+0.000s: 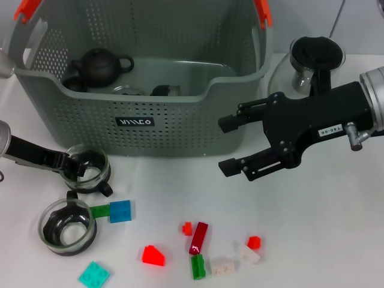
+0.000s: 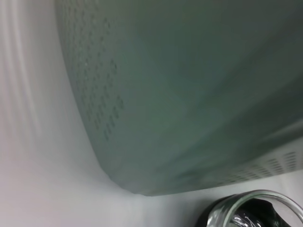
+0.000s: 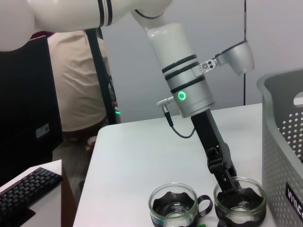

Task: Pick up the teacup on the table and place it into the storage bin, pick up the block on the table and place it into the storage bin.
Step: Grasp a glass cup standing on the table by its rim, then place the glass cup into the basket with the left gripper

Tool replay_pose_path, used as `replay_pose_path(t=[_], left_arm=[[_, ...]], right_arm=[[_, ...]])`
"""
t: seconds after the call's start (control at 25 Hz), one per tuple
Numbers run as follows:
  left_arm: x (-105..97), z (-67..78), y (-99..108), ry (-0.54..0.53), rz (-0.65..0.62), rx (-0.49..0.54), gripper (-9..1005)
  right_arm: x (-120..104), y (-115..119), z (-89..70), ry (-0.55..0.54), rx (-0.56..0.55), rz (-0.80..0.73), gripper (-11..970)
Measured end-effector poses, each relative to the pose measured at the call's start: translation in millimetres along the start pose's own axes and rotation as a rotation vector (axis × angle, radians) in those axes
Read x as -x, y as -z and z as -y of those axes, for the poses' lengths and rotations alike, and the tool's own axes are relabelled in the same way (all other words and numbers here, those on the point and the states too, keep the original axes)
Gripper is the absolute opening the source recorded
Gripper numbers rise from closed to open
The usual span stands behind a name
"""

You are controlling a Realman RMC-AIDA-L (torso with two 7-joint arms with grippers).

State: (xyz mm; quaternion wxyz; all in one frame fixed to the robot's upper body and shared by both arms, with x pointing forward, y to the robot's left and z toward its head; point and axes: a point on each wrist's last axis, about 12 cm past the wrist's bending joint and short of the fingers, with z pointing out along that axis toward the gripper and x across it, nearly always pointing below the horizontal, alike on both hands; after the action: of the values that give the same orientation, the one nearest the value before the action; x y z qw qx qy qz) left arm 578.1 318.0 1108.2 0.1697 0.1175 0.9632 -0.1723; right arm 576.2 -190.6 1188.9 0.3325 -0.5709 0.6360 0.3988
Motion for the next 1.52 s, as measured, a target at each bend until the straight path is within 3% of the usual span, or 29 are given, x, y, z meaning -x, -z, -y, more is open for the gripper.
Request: replay_pose_path(t=[0.2,0.44,0.56,0.76,1.08,1.28,1.32,1.36,1.52], left_arm=[[0.3,-1.0,0.0,-0.001,0.000,0.011,589],[1.7,-1.6,-0.1,-0.004,0.001,0.025,374],[2.1,-1.5,0.0,-0.006,0.001,0.026,143],[2.8,-1.1,0.0,-0.010,0.001,0.028,46],[1.9,-1.0,20.4,-0.024,-0.022,-0.003,46],[-1.7,-0.9,51.2,-0.031,-0.015,-0.037,46],[-2.9,-0.1,66.0,-0.034,0.003,-0.064,46],[-2.9,-0.1,66.0,-0.034,0.003,-0.064,46],[-2.1,1.6,98.8,-0.032,0.096,-0.162,45]], right_arm=[[0.4,1.1,0.5,-0.001,-0.005,0.005,858],[-0.3,1.1,0.3,-0.003,-0.006,0.006,858],[-0.4,1.4,0.3,-0.004,-0.006,0.007,858],[-0.3,1.8,0.4,-0.003,-0.007,0.009,857],[0.2,4.7,1.6,0.005,-0.020,0.022,857],[0.9,7.2,2.6,0.003,-0.031,0.035,857],[1.0,9.0,3.2,0.002,-0.038,0.042,857],[1.0,9.0,3.2,0.002,-0.038,0.042,857],[1.2,14.8,5.3,-0.004,-0.061,0.066,858]])
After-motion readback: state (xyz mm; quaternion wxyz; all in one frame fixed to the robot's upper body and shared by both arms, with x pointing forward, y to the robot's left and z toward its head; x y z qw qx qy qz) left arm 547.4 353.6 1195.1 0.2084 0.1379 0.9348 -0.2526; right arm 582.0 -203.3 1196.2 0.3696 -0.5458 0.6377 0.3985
